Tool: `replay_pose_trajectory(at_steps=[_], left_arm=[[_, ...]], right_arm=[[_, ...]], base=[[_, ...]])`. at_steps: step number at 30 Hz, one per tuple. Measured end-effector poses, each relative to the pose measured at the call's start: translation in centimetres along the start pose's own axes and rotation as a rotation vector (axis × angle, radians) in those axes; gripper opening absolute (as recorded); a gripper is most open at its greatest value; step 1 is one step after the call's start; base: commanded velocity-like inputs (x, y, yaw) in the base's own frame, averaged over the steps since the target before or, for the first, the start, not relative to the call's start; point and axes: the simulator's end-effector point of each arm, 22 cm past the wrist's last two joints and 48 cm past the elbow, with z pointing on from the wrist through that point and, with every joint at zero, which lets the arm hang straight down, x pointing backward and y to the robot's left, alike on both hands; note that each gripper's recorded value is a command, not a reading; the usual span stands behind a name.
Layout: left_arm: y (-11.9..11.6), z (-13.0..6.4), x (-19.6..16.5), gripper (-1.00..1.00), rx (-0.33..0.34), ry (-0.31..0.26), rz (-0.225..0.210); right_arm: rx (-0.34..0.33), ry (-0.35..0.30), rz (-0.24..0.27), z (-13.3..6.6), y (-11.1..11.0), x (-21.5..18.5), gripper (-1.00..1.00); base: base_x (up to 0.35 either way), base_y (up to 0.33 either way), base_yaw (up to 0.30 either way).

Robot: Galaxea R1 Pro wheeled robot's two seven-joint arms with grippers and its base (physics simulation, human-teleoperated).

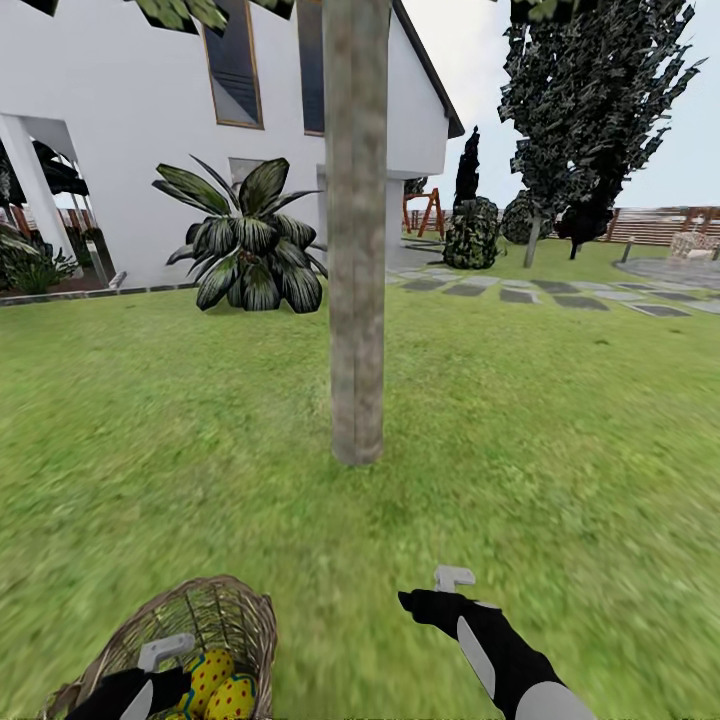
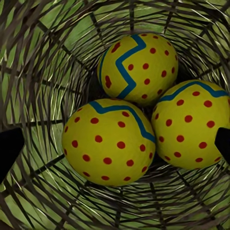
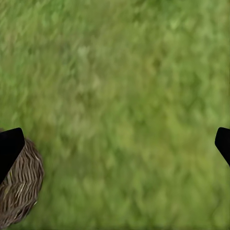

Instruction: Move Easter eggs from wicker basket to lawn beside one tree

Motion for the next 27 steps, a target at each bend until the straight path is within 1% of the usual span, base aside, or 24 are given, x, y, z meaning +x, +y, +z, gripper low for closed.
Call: replay_pose_trajectory(at_steps=[27], left_arm=[[0.1,4.8,3.2,1.00,-0.004,-0.006,-0.008]], right_arm=[[0.000,0.000,-0.001,3.6,-1.6,4.5,1.00]], base=[[0.000,0.000,0.000]])
